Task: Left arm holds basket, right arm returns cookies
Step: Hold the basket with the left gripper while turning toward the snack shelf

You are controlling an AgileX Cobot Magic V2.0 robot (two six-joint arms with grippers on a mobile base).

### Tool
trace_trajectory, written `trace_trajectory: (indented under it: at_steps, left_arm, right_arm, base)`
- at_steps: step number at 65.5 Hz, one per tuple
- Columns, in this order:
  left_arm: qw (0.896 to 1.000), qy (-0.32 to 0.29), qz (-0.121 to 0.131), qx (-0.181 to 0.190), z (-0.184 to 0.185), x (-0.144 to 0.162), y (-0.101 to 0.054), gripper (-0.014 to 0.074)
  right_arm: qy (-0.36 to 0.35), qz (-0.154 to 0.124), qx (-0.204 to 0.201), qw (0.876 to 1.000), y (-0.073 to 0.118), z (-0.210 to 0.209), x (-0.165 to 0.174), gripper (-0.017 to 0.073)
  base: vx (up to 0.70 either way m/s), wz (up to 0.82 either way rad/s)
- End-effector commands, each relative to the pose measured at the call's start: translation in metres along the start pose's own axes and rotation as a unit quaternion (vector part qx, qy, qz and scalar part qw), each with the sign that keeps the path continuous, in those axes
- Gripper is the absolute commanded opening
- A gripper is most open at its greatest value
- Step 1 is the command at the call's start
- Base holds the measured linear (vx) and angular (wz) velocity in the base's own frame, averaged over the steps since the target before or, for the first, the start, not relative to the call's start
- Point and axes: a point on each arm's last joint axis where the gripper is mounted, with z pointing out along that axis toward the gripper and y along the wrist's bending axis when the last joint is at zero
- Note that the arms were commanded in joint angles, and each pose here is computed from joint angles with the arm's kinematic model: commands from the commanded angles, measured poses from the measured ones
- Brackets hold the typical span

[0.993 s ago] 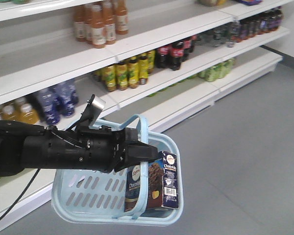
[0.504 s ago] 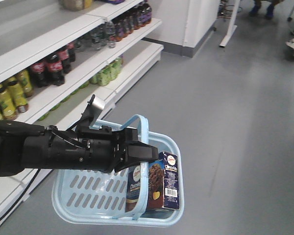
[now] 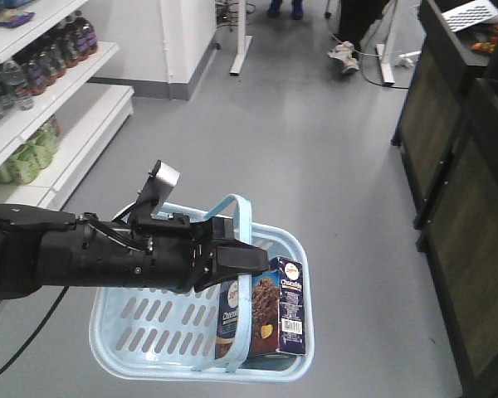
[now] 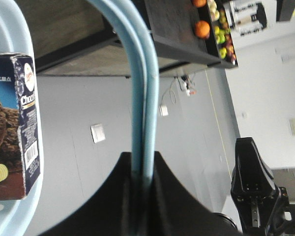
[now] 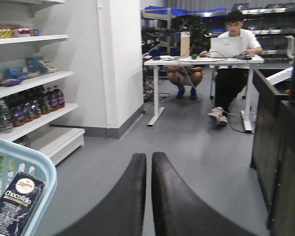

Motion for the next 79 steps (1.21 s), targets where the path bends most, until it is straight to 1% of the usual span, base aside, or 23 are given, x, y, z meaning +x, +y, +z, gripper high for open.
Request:
trace_trajectory:
  at_steps: [1, 20, 41, 79]
  left_arm:
    - [0.997, -0.025, -0.004, 0.072, -0.0086, -0.0075, -0.0310, -0.0003]
    - [0.997, -0.025, -0.004, 0.072, -0.0086, -0.0075, -0.0310, -0.0003]
    - [0.997, -0.024, -0.004, 0.072, -0.0086, -0.0074, -0.0310, -0.0003]
    - [0.997, -0.024, -0.004, 0.072, -0.0086, -0.0074, -0.0311, -0.0003]
  right_arm:
    - [-0.033, -0.006, -0.005, 0.999, 0.0007, -0.0005, -0.0012, -0.0003]
    - [-0.033, -0.006, -0.005, 0.999, 0.0007, -0.0005, -0.0012, -0.0003]
    - [-0.033, -0.006, -0.005, 0.999, 0.0007, -0.0005, -0.0012, -0.0003]
    - [-0.033, -0.006, -0.005, 0.999, 0.0007, -0.0005, -0.0012, -0.0003]
  base:
    - [0.12, -0.58]
    - [0.12, -0.46]
    - [0.16, -0.22]
    - [0.29, 0.08]
